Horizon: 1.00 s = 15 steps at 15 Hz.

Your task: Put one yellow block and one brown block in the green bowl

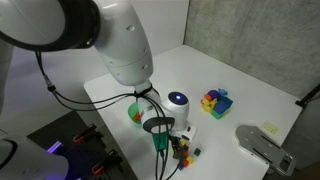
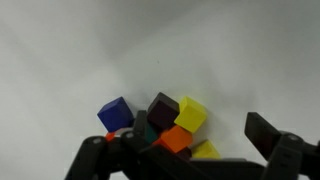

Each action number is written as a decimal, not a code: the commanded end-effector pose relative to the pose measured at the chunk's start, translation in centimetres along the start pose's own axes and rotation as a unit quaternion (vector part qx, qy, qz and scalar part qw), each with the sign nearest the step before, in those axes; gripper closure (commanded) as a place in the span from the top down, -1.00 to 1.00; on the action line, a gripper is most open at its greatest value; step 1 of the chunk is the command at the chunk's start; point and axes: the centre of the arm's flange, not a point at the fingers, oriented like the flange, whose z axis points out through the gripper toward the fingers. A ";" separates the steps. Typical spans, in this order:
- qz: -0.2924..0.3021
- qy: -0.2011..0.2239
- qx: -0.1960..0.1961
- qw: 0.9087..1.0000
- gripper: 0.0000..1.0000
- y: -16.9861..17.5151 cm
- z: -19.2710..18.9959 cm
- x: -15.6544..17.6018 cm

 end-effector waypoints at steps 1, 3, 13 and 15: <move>0.011 0.005 0.009 1.000 1.00 0.7 1.9 1.9; 0.017 -0.002 0.008 1.000 1.00 1.2 2.5 2.0; 0.034 -0.014 0.026 0.999 1.00 2.0 3.7 1.6; 0.037 -0.014 0.027 0.999 0.47 2.2 3.8 1.6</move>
